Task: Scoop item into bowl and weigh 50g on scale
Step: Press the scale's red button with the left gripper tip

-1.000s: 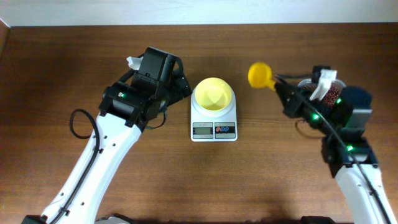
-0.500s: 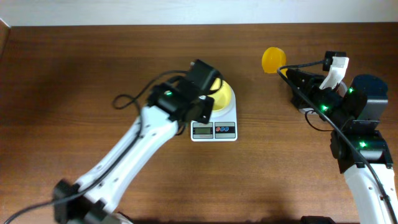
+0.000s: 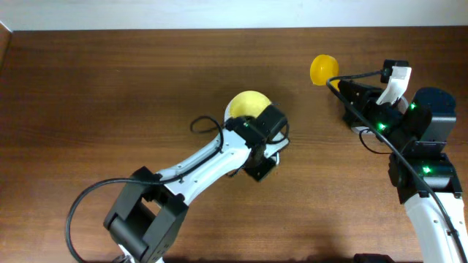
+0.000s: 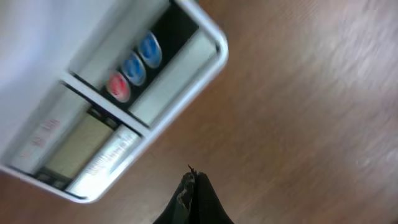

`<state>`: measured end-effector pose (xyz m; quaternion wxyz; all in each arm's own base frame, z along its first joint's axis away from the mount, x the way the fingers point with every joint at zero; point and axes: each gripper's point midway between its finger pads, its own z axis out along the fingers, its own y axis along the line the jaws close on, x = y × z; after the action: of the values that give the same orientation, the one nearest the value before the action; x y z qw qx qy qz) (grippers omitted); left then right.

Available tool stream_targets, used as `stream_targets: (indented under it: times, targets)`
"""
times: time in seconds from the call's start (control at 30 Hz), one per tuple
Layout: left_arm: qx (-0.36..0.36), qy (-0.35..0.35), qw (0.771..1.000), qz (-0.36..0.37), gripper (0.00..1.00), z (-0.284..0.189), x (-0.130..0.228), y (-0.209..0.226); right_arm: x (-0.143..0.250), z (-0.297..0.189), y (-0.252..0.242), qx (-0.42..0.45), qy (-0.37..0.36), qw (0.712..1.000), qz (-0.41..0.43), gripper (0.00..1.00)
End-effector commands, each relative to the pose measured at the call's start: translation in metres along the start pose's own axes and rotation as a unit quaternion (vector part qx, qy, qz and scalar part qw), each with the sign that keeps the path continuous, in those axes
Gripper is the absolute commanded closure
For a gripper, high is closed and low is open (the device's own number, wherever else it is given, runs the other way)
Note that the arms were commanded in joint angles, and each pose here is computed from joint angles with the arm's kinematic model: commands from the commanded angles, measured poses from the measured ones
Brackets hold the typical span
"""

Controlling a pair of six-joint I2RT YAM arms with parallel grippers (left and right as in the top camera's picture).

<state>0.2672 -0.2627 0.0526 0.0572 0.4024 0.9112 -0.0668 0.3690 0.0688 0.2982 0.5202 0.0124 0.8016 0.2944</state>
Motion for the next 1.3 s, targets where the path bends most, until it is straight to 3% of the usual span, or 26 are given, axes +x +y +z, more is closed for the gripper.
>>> stream_targets:
  times: [0.0, 0.1, 0.2, 0.27, 0.33, 0.43, 0.57, 0.67, 0.7, 0.73, 0.77, 0.93, 1.27]
  targets:
    - [0.031, -0.030, 0.999, 0.025, 1.00, -0.025, 0.016, -0.002, -0.012, -0.006, 0.006, 0.000, -0.018, 1.000, -0.015, 0.96]
    - [0.064, -0.115, 0.990, 0.048, 1.00, -0.078, 0.015, -0.016, -0.012, -0.006, 0.006, -0.001, -0.018, 1.000, -0.015, 0.96]
    - [0.050, -0.162, 0.984, 0.057, 1.00, -0.096, 0.019, -0.014, -0.012, -0.006, 0.006, -0.001, -0.018, 1.000, -0.015, 0.96]
    - [-0.023, -0.158, 0.985, 0.061, 0.92, -0.085, 0.022, 0.013, -0.012, -0.006, 0.006, -0.001, -0.018, 1.000, -0.015, 0.96]
    - [-0.086, -0.136, 0.985, 0.053, 1.00, -0.080, 0.028, 0.036, -0.012, -0.006, 0.005, 0.000, -0.017, 1.000, -0.014, 0.96]
    - [-0.041, -0.186, 0.980, 0.065, 1.00, -0.083, 0.005, 0.020, -0.013, -0.005, 0.002, 0.008, -0.020, 1.000, -0.014, 0.96]
    - [-0.037, -0.206, 0.975, 0.068, 0.96, -0.087, -0.004, 0.018, -0.013, -0.005, 0.001, 0.012, -0.020, 1.000, -0.014, 0.96]
    - [-0.036, -0.202, 0.976, 0.067, 0.61, -0.086, -0.002, 0.018, -0.013, -0.005, 0.001, 0.012, -0.021, 1.000, -0.014, 0.96]
    - [-0.035, -0.199, 0.977, 0.067, 0.39, -0.086, -0.001, 0.018, -0.013, -0.005, 0.001, 0.012, -0.020, 1.000, -0.014, 0.96]
    - [-0.034, -0.192, 0.979, 0.066, 0.75, -0.084, 0.003, 0.017, -0.013, -0.005, 0.001, 0.012, -0.020, 1.000, -0.014, 0.96]
    - [-0.032, -0.186, 0.980, 0.066, 1.00, -0.083, 0.005, 0.017, -0.013, -0.005, 0.001, 0.012, -0.020, 1.000, -0.014, 0.96]
    - [-0.033, -0.185, 0.980, 0.066, 1.00, -0.073, 0.002, 0.019, -0.013, -0.005, 0.001, 0.012, -0.020, 1.000, -0.014, 0.96]
    - [-0.030, -0.172, 0.983, 0.065, 1.00, 0.001, -0.027, 0.031, -0.008, 0.000, -0.004, 0.015, -0.011, 1.000, -0.008, 0.96]
